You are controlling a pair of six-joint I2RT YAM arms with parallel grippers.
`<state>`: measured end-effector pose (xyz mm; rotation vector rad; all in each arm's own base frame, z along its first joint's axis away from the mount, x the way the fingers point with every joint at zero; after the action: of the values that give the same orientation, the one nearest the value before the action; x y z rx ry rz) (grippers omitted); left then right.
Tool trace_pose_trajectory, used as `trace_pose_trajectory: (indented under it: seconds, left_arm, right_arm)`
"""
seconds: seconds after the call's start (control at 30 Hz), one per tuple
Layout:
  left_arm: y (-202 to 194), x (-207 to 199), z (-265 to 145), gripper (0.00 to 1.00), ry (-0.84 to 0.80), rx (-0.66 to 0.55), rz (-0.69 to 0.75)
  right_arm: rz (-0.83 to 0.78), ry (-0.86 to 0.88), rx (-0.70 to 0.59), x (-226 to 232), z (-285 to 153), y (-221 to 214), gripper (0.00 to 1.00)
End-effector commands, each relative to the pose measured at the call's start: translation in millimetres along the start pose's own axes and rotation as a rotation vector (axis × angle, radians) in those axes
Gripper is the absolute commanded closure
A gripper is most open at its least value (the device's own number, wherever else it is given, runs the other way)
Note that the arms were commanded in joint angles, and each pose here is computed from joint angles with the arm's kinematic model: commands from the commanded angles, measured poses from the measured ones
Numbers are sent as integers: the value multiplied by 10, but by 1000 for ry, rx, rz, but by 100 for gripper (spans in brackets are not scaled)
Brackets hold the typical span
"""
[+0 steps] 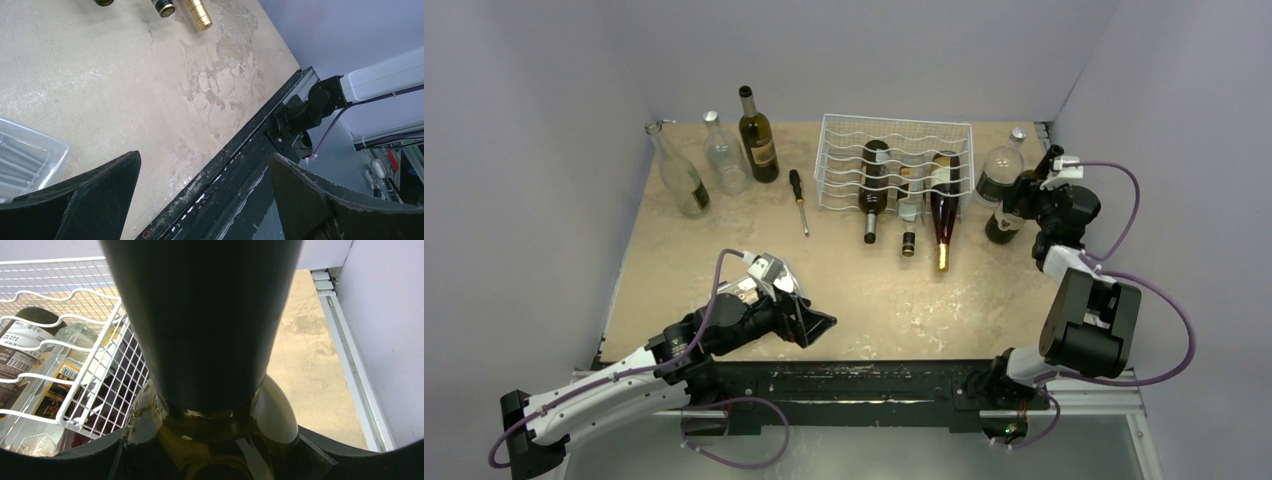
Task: Take the wine bottle off the wine rack
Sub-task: Place the wine bottle at the center of the board.
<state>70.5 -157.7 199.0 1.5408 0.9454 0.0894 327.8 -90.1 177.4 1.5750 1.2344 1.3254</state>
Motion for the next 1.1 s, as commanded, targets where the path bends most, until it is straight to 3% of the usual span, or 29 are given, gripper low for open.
trace_pose_trajectory:
  seconds: [0.0, 0.5, 1.07]
  left_arm:
    - [36, -25, 7, 0, -15, -35, -20]
    - [11, -16, 5, 0, -17, -35, -29]
    - [6, -16, -2, 0, -19, -36, -36]
  right_arm:
    - [-59, 27, -162, 45, 23, 323, 42]
    - [-57, 29, -143, 53, 11, 317, 1]
    - [-116, 78, -224, 255, -286, 582, 1]
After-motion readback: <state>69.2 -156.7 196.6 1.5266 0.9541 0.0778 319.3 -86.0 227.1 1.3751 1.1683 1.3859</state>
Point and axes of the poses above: each gripper's point midway between its finger pads, its own z axis out along the fingers, its own x axis along the line the jaws close on, y = z × x, the point moved 10 cm from there along -z, back along the fingers, and after that the axes turned 9 degrees about z, right-handed, at the moved point
